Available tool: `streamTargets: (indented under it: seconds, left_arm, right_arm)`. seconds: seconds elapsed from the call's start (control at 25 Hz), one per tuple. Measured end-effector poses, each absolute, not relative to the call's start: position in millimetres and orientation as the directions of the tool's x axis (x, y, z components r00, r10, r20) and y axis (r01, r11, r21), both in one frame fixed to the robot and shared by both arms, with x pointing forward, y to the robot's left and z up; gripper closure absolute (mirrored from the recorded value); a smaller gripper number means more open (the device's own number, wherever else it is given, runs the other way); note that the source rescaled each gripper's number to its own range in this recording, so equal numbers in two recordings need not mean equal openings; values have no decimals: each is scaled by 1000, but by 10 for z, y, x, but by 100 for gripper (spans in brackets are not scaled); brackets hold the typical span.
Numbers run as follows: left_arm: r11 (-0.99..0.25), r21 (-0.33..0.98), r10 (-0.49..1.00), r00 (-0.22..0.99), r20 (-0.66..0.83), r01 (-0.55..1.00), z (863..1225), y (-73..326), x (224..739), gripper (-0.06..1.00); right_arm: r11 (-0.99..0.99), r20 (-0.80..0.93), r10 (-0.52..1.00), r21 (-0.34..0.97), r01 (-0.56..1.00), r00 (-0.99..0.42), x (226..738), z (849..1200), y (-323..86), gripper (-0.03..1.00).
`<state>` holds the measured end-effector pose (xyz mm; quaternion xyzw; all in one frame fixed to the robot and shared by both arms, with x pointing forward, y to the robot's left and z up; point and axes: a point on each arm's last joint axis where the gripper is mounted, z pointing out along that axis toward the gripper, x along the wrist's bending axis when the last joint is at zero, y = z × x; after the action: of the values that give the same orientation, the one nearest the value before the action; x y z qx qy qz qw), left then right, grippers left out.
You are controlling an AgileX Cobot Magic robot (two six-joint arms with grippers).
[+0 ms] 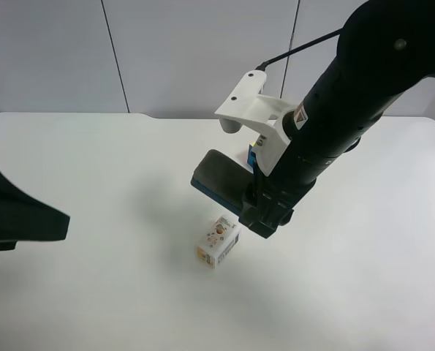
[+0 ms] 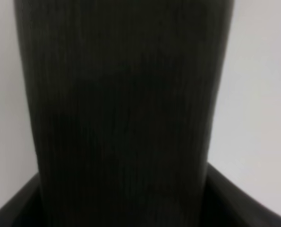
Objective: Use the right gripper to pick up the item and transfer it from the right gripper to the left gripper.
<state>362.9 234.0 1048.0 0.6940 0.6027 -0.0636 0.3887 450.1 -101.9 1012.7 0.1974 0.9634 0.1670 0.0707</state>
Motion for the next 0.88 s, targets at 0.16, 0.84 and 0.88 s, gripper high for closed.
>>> streamTargets:
  seconds: [0.16,0.84,0.88]
  left_arm:
    - [51,441,735,266,-624,896,10567,2252,3865,-5]
    - [47,354,666,235,-708,934,10650,2104,4474,-5]
    - [47,352,666,233,-709,935,10647,2103,4480,-5]
  right_arm:
    - [867,-54,388,362,344,-920,4488,10130,-1000,96]
    - [830,25,265,503,241,-964,4422,10195,-839,96]
    - [826,27,260,512,237,-965,4419,10200,-830,96]
